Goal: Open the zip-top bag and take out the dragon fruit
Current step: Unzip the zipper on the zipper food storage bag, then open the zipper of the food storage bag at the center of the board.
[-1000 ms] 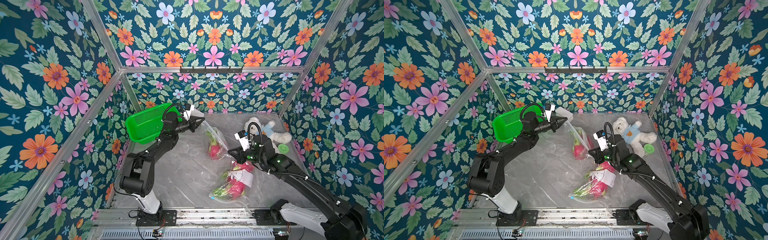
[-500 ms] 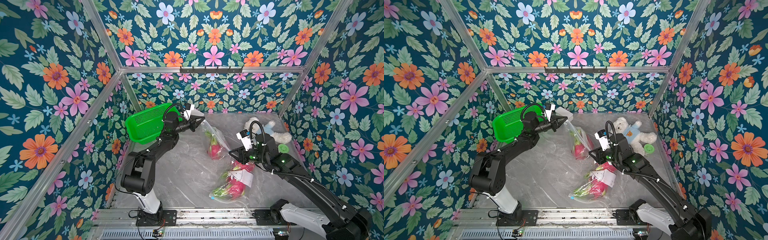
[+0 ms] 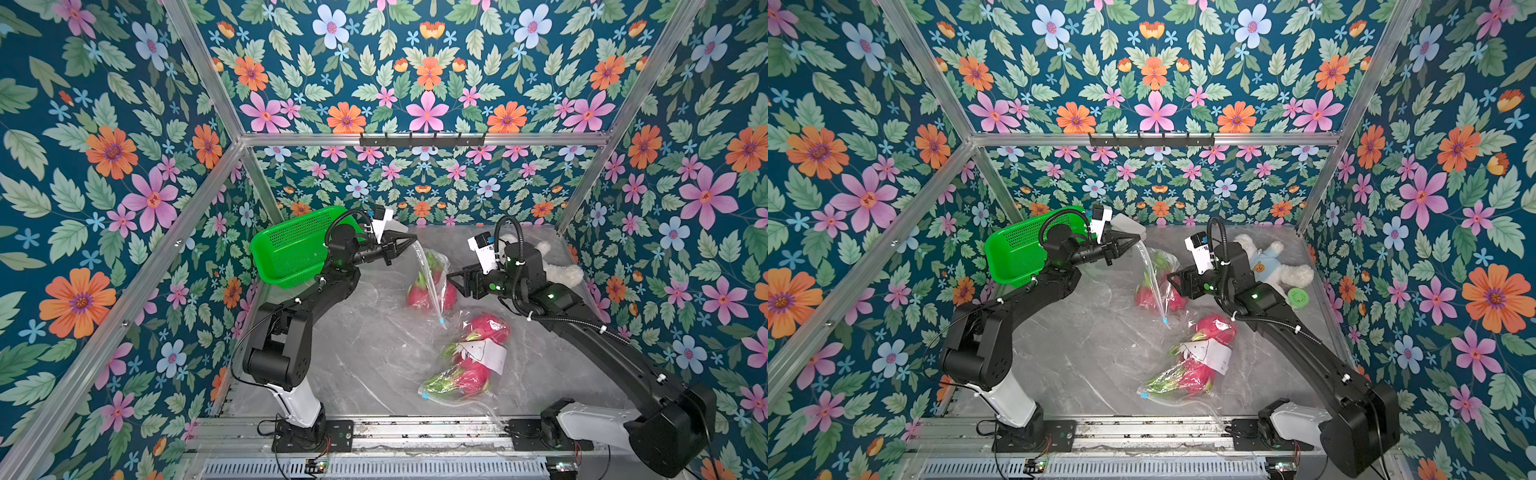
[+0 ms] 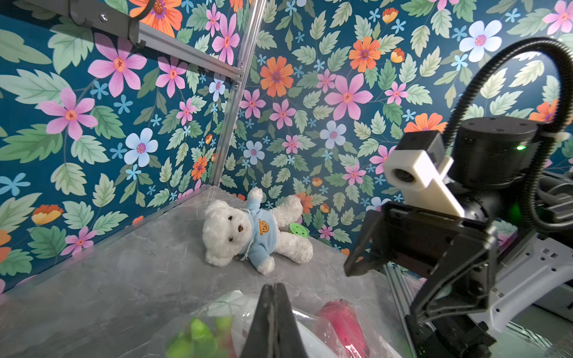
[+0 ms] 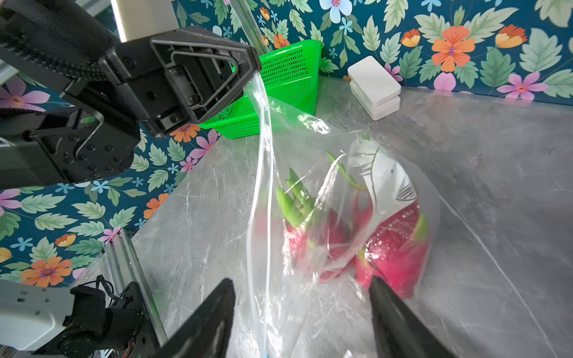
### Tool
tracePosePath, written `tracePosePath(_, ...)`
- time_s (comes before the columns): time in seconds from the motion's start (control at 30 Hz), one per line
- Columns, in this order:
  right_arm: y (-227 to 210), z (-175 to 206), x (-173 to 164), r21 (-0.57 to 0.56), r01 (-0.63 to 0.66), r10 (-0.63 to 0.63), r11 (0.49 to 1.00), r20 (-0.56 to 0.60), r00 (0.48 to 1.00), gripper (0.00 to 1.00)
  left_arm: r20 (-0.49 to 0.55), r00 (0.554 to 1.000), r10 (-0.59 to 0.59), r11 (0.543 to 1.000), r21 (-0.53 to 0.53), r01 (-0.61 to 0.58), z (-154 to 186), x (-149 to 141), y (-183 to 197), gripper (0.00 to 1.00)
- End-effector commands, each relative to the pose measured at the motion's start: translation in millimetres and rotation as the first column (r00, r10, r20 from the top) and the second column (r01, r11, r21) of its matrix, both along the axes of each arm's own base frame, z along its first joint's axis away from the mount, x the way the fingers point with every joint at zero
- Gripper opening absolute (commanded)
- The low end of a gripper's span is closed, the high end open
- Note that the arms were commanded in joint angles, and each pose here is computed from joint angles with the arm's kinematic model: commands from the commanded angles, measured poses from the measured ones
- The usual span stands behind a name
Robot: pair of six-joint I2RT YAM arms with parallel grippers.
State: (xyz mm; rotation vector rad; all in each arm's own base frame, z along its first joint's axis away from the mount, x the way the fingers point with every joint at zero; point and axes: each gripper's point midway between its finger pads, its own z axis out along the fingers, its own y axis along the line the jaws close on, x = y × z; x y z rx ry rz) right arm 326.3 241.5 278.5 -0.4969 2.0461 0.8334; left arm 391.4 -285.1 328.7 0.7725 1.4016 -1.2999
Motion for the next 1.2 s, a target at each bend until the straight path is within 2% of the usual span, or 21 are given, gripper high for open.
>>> tracePosePath(0.0,19,7,7,0.079,-0.056,0.056,0.995,0.008,0.998,0.73,0.052,0.998,-0.037,0.998,-0.045,0.039,18,-10,0,0.0)
tracePosePath(0.13,34,-9,16,0.116,-0.082,0.089,0.99,-0.057,0.994,0.71,0.05,0.997,-0.052,0.997,-0.059,0.055,21,-14,-1,0.0)
tracePosePath(0.2,37,-15,19,0.126,-0.083,0.093,0.989,-0.08,0.992,0.66,0.056,0.997,-0.051,0.997,-0.061,0.055,23,-15,-1,0.0)
tracePosePath(0.27,38,-17,19,0.131,-0.084,0.096,0.988,-0.089,0.991,0.5,0.055,0.997,-0.052,0.997,-0.062,0.055,22,-15,-1,0.0)
tracePosePath(0.4,35,-13,17,0.133,-0.075,0.087,0.988,-0.085,0.993,0.03,0.052,0.997,-0.053,0.996,-0.066,0.056,20,-14,-1,0.0)
tracePosePath(0.43,34,-12,15,0.131,-0.074,0.085,0.989,-0.082,0.993,0.0,0.05,0.997,-0.055,0.996,-0.067,0.058,20,-14,-2,0.0)
tracePosePath(0.63,11,-6,10,0.06,0.019,-0.016,0.998,-0.048,0.999,0.0,0.038,0.998,-0.055,0.996,-0.07,0.058,16,-11,-2,0.0)
tracePosePath(0.83,1,3,4,0.051,0.042,-0.042,0.998,-0.004,0.999,0.0,0.029,0.998,-0.059,0.995,-0.075,0.061,15,-9,-3,0.0)
tracePosePath(1.0,-26,3,17,-0.014,0.207,-0.207,0.978,0.015,0.978,0.0,0.0,0.998,-0.069,0.995,-0.075,0.069,10,-9,-4,0.0)
tracePosePath(1.17,-6,18,6,0.065,0.086,-0.088,0.994,0.024,0.996,0.0,-0.014,0.997,-0.08,0.993,-0.084,0.078,9,-12,-6,0.0)
